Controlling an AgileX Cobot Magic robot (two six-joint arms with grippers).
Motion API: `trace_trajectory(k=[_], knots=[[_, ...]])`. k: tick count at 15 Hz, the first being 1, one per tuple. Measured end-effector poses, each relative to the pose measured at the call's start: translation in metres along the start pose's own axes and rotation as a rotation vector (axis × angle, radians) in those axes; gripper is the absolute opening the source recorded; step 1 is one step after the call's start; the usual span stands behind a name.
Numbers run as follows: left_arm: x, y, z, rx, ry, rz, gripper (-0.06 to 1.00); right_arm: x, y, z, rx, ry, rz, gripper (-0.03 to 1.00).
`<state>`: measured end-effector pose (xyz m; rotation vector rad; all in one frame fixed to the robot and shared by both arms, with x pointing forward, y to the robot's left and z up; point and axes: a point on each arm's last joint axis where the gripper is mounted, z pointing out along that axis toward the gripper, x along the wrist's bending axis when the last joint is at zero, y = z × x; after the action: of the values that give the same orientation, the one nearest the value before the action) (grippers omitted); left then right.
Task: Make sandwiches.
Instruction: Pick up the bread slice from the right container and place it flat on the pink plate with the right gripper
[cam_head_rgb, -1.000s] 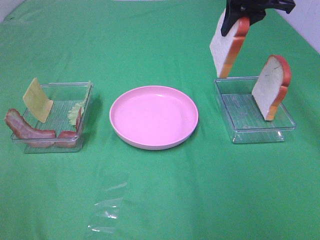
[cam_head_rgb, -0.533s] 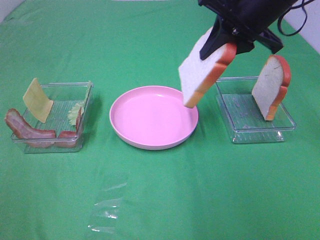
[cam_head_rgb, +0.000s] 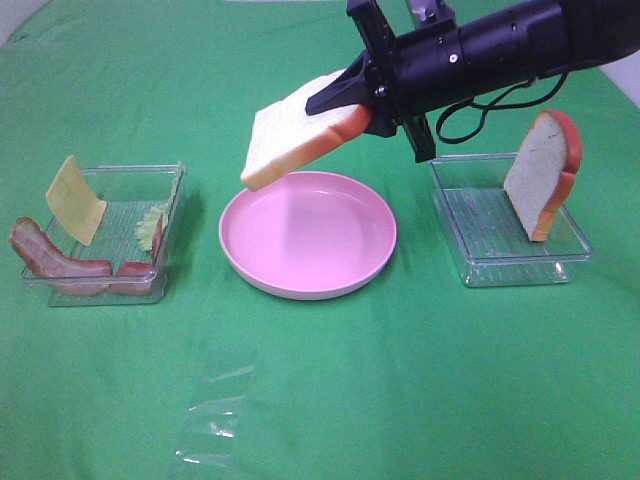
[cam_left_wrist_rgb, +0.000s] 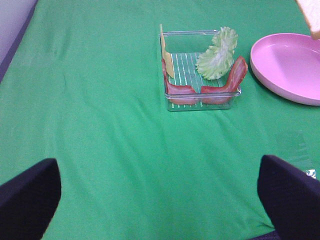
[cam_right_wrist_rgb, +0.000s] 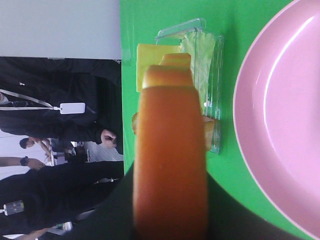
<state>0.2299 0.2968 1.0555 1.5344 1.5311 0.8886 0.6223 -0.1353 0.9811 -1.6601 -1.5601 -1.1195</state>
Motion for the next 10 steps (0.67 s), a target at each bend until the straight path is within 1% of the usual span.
trace_trajectory(k=[1, 2, 5, 7, 9, 10], knots=[[0.0, 0.0, 0.0, 0.0, 0.0, 0.0, 0.99, -0.01, 0.002, 0.008, -0.005, 0.01, 0.028, 0.24], [0.0, 0.0, 0.0, 0.0, 0.0, 0.0, 0.99, -0.018, 0.003, 0.015, -0.013, 0.002, 0.046, 0.24], [0.0, 0.0, 0.0, 0.0, 0.0, 0.0, 0.99, -0.033, 0.002, 0.034, -0.027, -0.046, 0.064, 0.24], [0.0, 0.0, 0.0, 0.0, 0.0, 0.0, 0.99, -0.041, 0.006, 0.046, -0.025, -0.063, 0.057, 0.24], [0.0, 0.0, 0.0, 0.0, 0.0, 0.0, 0.99, -0.044, 0.013, 0.057, -0.021, -0.058, 0.038, 0.24], [0.0, 0.0, 0.0, 0.0, 0.002, 0.001, 0.99, -0.049, 0.011, 0.065, 0.01, -0.079, 0.016, 0.24]])
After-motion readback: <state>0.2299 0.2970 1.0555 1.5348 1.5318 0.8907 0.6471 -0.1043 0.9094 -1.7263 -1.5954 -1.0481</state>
